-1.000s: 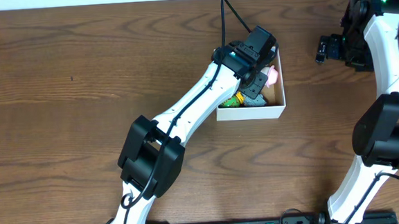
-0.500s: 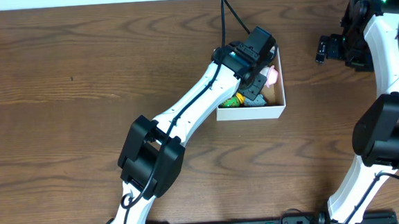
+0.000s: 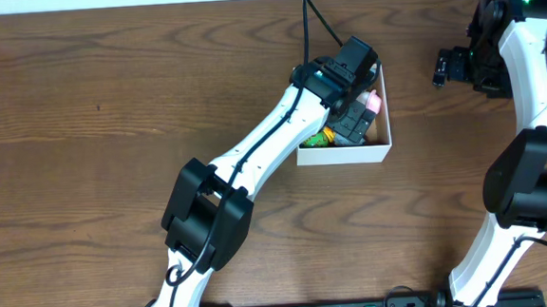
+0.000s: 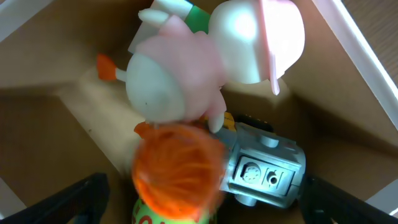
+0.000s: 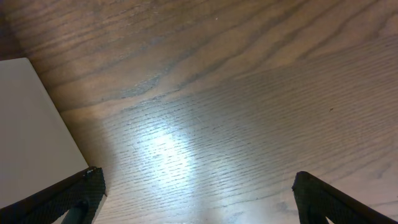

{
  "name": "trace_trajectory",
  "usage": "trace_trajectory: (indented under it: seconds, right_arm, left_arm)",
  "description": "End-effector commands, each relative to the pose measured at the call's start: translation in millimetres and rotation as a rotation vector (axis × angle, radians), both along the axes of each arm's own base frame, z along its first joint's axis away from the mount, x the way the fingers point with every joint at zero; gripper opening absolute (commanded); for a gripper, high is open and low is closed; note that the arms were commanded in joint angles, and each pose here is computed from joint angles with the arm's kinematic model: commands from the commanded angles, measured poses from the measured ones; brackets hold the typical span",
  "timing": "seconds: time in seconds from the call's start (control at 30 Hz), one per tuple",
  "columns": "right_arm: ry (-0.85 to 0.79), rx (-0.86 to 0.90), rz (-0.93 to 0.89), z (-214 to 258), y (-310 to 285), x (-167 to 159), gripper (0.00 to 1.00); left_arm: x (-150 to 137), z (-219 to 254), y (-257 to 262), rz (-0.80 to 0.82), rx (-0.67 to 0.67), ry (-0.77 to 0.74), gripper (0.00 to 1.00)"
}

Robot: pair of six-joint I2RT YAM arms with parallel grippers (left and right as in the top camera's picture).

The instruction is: Pack container

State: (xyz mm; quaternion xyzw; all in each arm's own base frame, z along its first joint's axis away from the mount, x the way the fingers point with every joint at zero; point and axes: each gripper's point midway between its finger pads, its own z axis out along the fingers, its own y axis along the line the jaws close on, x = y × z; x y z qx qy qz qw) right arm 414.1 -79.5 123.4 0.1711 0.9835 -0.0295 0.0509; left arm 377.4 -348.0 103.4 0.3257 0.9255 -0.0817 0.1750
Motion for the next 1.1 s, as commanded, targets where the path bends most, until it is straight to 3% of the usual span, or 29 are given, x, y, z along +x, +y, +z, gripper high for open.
trace_trajectory:
  seconds: [0.0, 0.27, 0.53, 0.73, 0.93, 1.07]
  right_arm:
    - [-0.007, -0.004, -0.016, 3, -3, -1, 0.99]
    - [-0.007, -0.004, -0.016, 3, -3, -1, 0.99]
    - [-0.007, -0.004, -0.016, 3, -3, -1, 0.99]
    - [-0.007, -0.004, -0.016, 3, -3, -1, 0.99]
    - [-0.007, -0.004, -0.016, 3, -3, -1, 0.99]
    - [-0.007, -0.004, -0.016, 3, -3, -1, 0.99]
  left_arm:
    - [1, -4, 5, 0.006, 0.015, 0.003, 0.98]
    - [19, 5, 24, 0.062, 0.108, -0.106, 0.98]
    - [40, 97, 83, 0.232, 0.221, -0.375, 0.98]
    - [17, 166, 191, 0.536, 0.326, -0.433, 0.98]
    - [-28, 207, 295, 0.925, 0.269, -0.381, 0.98]
    - [-56, 227, 329, 1.014, 0.212, -0.385, 0.98]
